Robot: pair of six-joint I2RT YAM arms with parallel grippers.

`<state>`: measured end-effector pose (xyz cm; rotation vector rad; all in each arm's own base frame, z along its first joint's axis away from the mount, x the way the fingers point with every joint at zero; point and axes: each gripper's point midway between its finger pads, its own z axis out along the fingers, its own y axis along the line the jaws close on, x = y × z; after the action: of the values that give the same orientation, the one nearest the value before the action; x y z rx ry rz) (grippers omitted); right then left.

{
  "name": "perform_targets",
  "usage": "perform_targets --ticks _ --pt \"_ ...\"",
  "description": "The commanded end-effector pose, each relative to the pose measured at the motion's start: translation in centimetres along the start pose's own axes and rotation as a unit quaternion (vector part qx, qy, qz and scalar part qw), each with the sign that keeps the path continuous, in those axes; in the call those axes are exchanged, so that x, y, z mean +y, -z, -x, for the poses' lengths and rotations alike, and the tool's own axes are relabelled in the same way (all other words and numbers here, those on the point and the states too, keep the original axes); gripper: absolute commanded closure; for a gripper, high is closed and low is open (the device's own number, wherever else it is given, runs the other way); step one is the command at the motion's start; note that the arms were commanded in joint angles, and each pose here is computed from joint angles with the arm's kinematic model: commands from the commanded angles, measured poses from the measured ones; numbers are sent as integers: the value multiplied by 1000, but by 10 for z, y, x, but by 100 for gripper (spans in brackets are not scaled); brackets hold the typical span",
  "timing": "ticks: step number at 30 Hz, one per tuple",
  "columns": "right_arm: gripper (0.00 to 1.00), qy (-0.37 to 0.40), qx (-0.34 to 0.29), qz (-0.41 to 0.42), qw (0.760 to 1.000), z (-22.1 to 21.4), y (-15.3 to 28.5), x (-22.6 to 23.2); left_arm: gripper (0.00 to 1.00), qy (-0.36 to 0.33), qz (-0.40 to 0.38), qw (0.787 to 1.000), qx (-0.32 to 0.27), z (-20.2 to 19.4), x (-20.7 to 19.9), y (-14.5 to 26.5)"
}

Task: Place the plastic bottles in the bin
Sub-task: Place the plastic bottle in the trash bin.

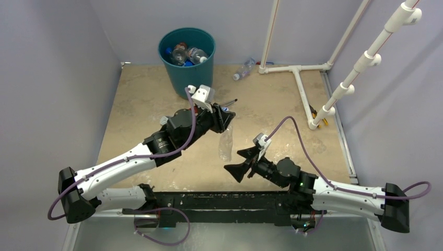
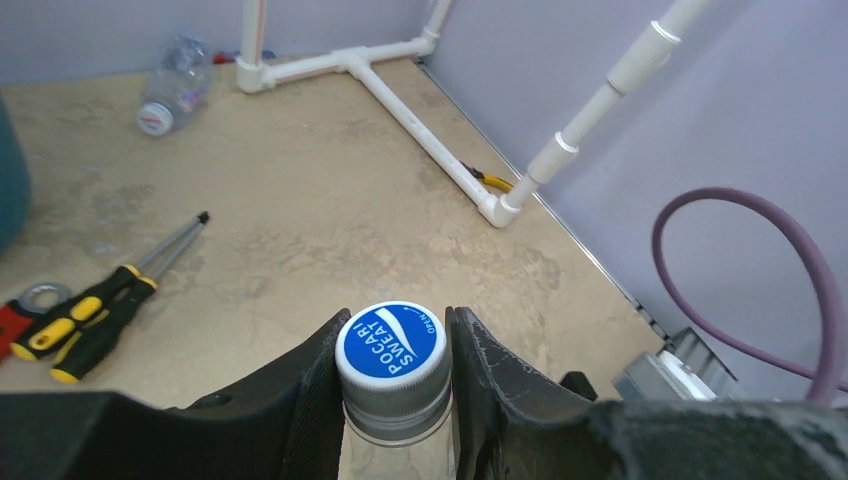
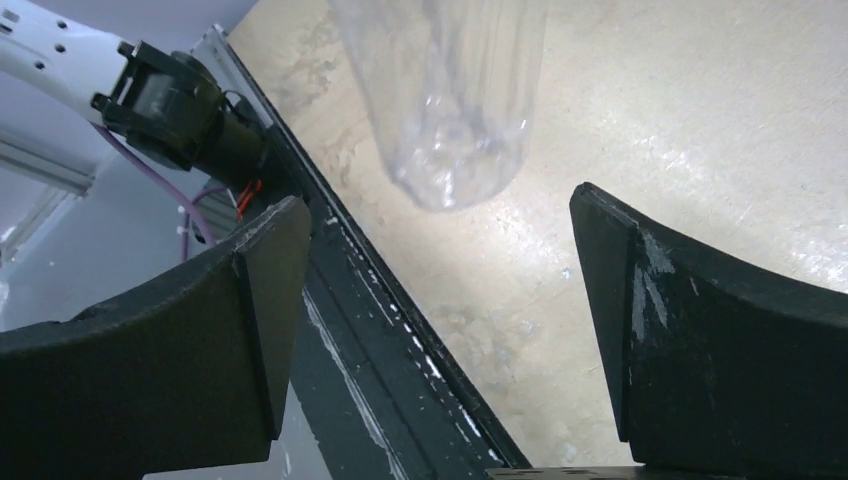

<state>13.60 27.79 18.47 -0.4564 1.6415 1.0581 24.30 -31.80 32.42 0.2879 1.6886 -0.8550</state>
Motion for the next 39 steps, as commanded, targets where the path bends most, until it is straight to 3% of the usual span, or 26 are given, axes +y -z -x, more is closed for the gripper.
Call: perform_targets --ticks 1,6,10,12,19,23,27,32,39 --pt "1 -16 -36 4 999 41 2 15 100 -37 36 992 -113 85 2 12" --pt "1 -11 -49 24 998 61 3 28 100 -88 108 963 -233 176 13 39" --pt "1 -12 -57 0 998 68 1 22 100 -133 201 894 -377 243 46 74" --pt "2 -18 -61 -20 998 73 3 16 100 -153 222 888 -372 273 67 58" --pt "4 -20 -56 -47 997 79 17 7 100 -99 176 883 -424 342 131 26" --pt "6 -41 -70 -65 995 81 29 -3 100 -104 122 869 -468 358 159 21" --pt "7 -59 -86 -76 992 80 40 -12 100 -83 74 869 -483 356 190 2" --pt "8 -78 -93 -115 986 71 49 -31 100 -89 39 882 -461 332 206 -34" --pt "9 -74 -107 -141 981 74 47 -40 100 -86 50 902 -420 294 240 -74"
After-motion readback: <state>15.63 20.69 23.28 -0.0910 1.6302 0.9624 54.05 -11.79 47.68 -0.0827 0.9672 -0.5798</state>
